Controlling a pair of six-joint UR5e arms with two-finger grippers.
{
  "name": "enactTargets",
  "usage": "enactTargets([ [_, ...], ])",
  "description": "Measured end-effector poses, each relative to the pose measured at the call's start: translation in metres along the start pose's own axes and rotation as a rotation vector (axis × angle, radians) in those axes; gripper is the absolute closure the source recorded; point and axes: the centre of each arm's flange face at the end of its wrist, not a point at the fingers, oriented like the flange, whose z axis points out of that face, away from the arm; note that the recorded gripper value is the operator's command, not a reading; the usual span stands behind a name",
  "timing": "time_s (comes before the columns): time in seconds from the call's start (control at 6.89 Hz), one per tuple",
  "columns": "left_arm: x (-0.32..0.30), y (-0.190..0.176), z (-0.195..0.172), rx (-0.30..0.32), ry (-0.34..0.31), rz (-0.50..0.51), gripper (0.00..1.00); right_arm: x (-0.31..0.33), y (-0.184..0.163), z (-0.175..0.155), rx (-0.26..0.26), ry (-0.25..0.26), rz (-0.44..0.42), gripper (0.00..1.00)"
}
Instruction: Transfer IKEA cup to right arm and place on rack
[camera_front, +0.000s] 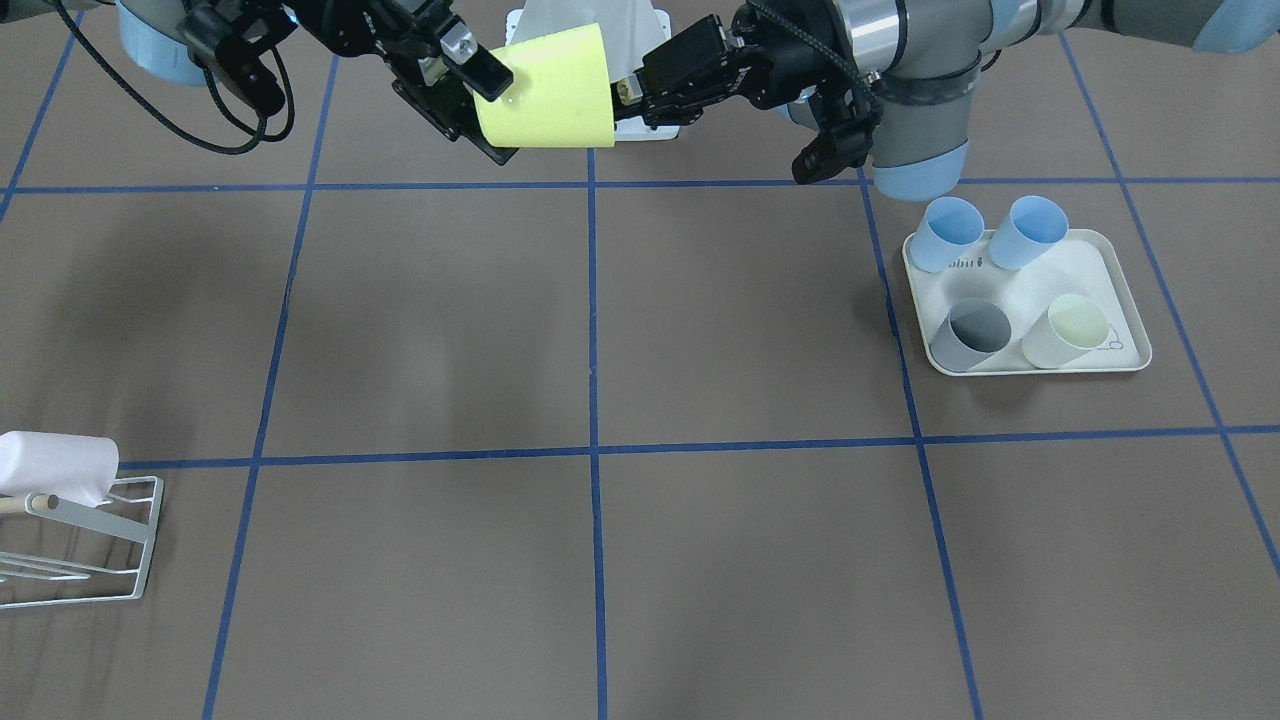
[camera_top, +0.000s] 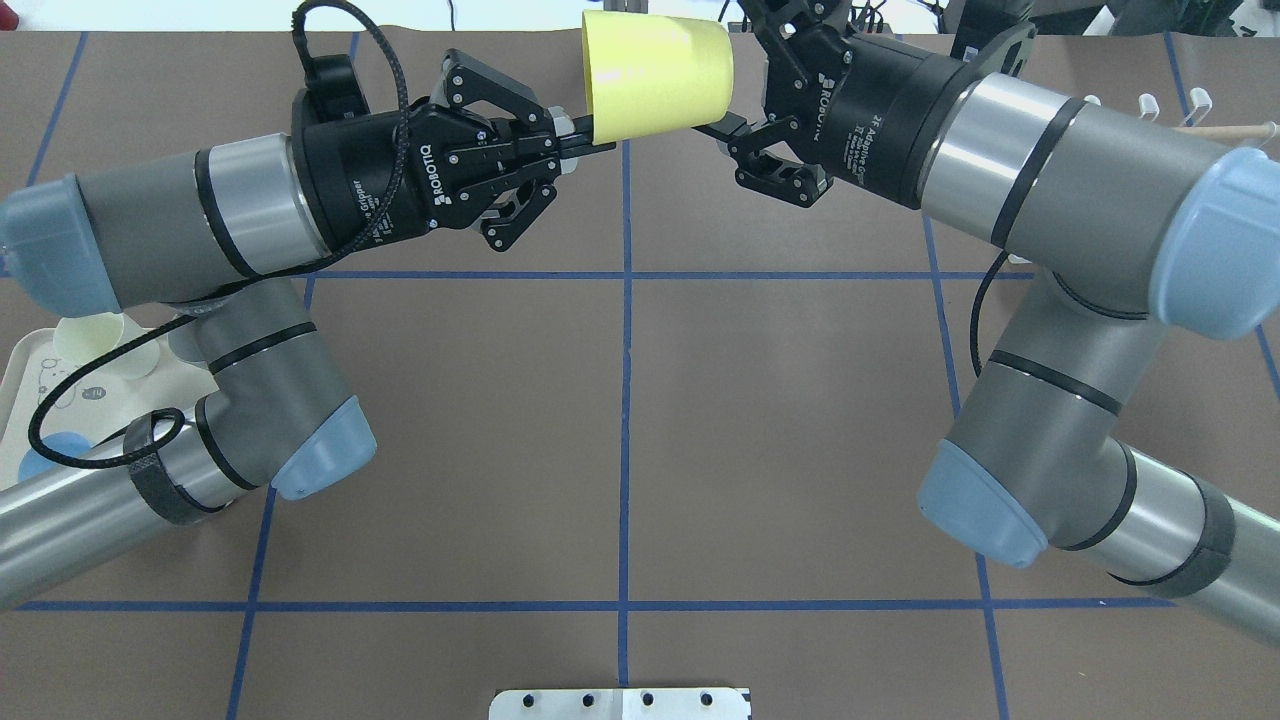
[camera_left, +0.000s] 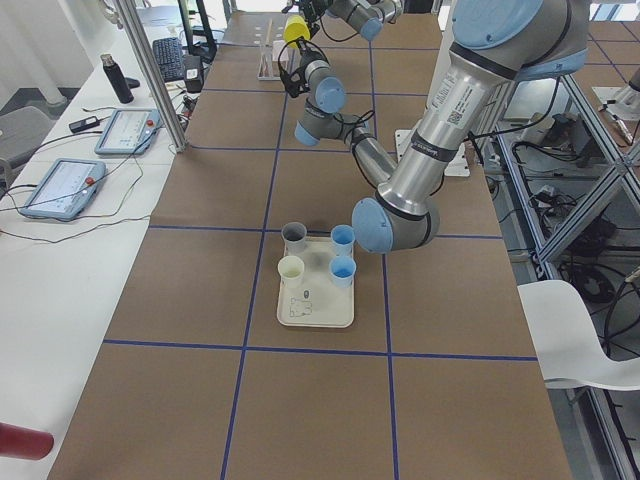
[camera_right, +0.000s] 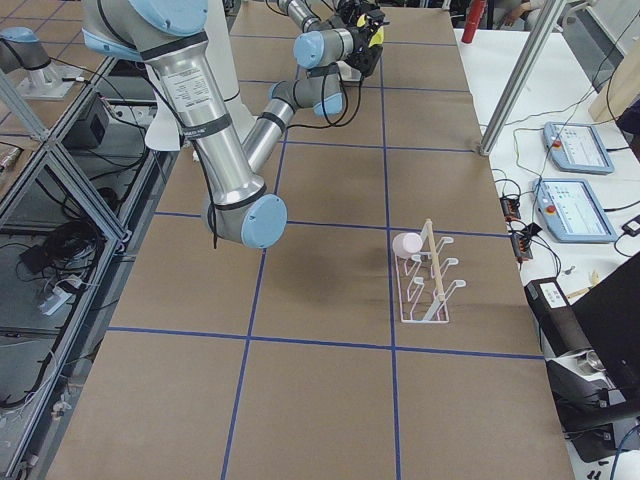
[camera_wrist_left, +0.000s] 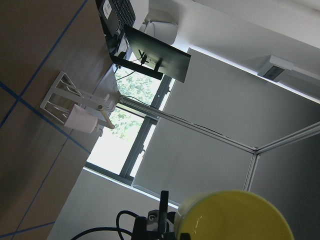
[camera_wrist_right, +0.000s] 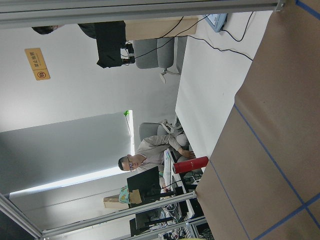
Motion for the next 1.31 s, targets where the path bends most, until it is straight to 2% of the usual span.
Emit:
enactTargets([
  [0.15,0.000,0.000,0.000,0.000,0.001,0.000,1.00,0.001,-0.001,0.001,0.001,0.002,0.001,1.00],
  [0.29,0.001,0.000,0.001,0.000,0.002,0.000,0.87,0.001,-0.001,0.001,0.001,0.003,0.001,1.00],
  [0.58,0.001,0.000,0.002,0.005,0.001,0.000,0.01,0.001,0.000,0.001,-0.002,0.004,-0.004,1.00],
  [1.16,0.002,-0.006,-0.002,0.027,-0.011,0.046,0.00,-0.001,-0.001,-0.001,-0.007,0.004,-0.007,1.00],
  [1.31,0.000,-0.011,-0.009,0.040,-0.019,0.075,0.00,-0.001,-0.010,-0.005,-0.006,0.019,-0.021,1.00],
])
